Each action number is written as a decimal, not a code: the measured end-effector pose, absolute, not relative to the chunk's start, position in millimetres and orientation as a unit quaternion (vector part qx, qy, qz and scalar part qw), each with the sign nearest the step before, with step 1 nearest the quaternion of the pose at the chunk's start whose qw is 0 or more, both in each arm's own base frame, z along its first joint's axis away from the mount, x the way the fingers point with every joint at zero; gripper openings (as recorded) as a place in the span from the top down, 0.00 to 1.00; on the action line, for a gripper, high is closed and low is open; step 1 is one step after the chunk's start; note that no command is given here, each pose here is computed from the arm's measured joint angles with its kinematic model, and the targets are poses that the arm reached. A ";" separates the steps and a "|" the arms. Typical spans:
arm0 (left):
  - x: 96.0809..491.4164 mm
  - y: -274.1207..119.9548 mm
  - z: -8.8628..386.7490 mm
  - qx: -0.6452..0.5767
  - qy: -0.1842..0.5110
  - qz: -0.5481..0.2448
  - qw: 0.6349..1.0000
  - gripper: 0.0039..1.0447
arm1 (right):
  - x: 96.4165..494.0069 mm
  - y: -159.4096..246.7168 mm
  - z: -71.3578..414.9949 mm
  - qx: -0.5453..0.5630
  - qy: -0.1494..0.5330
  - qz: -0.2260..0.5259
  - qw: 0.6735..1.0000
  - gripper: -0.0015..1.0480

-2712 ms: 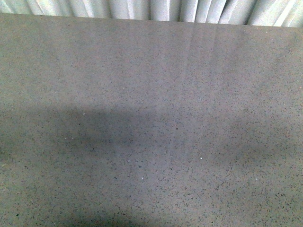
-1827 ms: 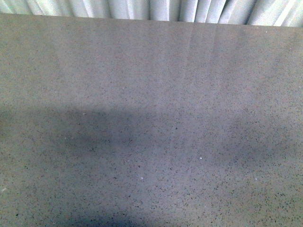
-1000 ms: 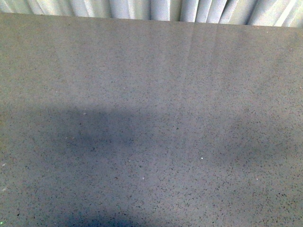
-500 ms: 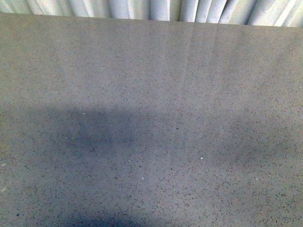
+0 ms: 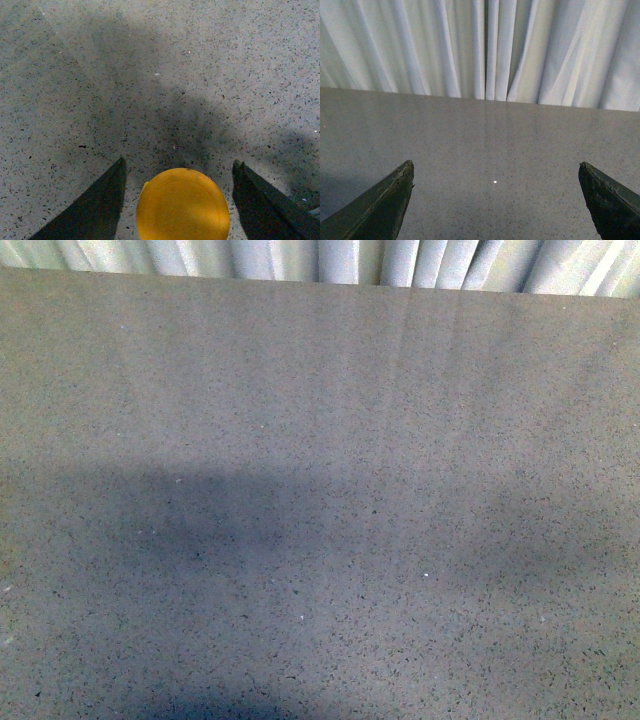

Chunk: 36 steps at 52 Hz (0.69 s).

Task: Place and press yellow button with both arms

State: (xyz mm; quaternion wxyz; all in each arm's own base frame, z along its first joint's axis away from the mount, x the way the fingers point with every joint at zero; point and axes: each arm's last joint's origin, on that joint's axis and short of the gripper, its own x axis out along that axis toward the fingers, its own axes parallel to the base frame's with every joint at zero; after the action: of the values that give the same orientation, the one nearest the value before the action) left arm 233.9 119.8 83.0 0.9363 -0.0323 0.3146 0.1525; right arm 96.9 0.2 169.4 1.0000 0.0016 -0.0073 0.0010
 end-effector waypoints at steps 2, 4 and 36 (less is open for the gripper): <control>234.0 119.7 82.6 -0.032 0.315 0.152 0.936 0.47 | 96.9 0.2 169.4 0.002 -0.007 0.001 1.000 0.09; 234.1 119.5 82.3 -0.032 0.316 0.152 0.936 0.53 | 96.9 0.2 169.4 0.002 -0.007 0.001 1.000 0.09; 231.6 119.3 100.0 -0.020 0.303 0.149 0.941 0.67 | 96.9 0.2 169.4 0.002 -0.007 0.001 1.000 0.09</control>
State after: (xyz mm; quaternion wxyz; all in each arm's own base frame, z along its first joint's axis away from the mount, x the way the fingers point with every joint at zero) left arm 231.6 119.3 100.0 0.9412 -0.0197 0.3028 0.1486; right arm 96.9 0.2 169.4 1.0000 0.0018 -0.0073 0.0010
